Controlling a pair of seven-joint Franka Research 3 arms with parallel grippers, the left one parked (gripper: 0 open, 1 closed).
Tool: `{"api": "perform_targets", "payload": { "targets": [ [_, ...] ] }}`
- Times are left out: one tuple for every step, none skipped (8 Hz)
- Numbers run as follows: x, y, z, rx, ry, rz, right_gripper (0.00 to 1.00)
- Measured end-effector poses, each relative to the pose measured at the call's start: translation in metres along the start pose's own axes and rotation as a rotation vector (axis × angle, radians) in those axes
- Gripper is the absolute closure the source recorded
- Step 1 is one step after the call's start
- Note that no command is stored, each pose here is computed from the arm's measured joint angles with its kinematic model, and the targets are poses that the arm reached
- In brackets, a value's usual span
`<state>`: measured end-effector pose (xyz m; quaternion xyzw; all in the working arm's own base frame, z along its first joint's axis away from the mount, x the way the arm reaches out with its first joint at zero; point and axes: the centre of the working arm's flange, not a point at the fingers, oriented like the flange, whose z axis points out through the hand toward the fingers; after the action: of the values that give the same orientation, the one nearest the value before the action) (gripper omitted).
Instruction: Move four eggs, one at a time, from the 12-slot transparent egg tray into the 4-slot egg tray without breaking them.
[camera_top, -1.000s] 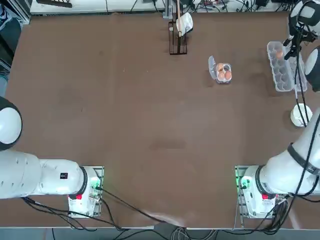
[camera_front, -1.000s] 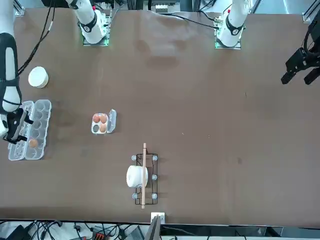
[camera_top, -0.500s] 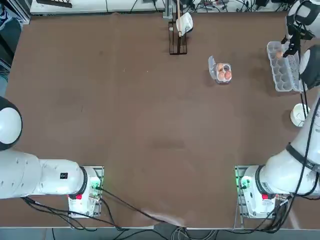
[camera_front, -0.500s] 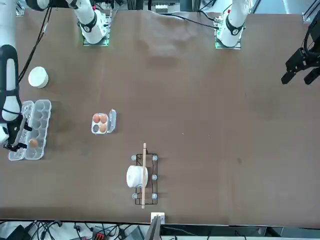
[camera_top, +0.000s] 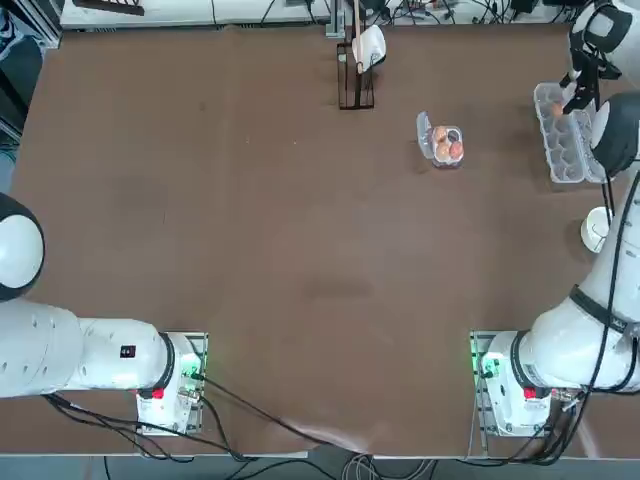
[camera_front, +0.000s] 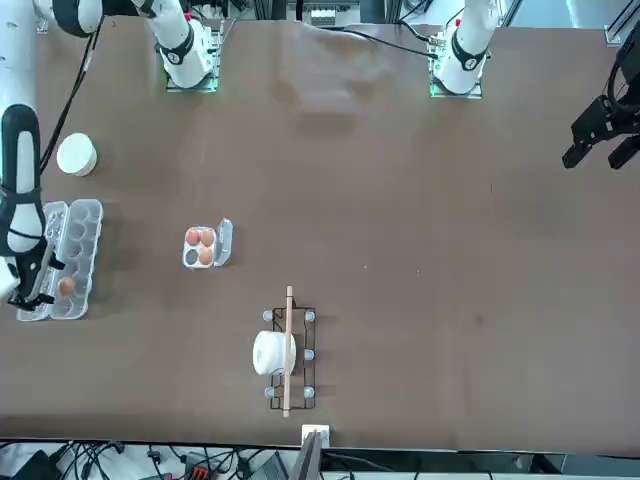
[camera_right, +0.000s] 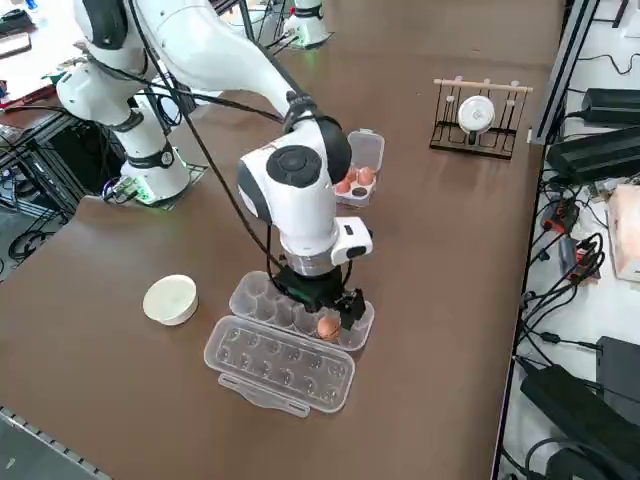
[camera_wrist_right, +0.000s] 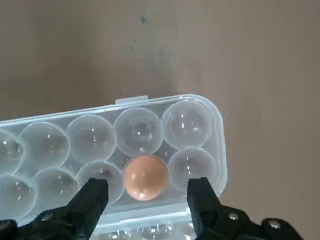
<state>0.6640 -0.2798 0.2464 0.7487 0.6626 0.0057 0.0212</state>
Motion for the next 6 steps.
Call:
{"api": "perform_targets", "payload": {
  "targets": [
    [-0.002,-0.001,0.01,0.011,0.002,0.004,0.04],
    [-0.006,-0.003,0.016,0.019,0.001,0.008,0.04],
    [-0.01,-0.004,0.019,0.022,0.0,0.008,0.05],
    [-0.013,-0.005,0.019,0.022,0.0,0.009,0.06],
    [-0.014,-0.005,0.02,0.023,0.001,0.009,0.07],
    [-0.013,-0.005,0.021,0.025,0.003,0.007,0.08]
  ]
}}
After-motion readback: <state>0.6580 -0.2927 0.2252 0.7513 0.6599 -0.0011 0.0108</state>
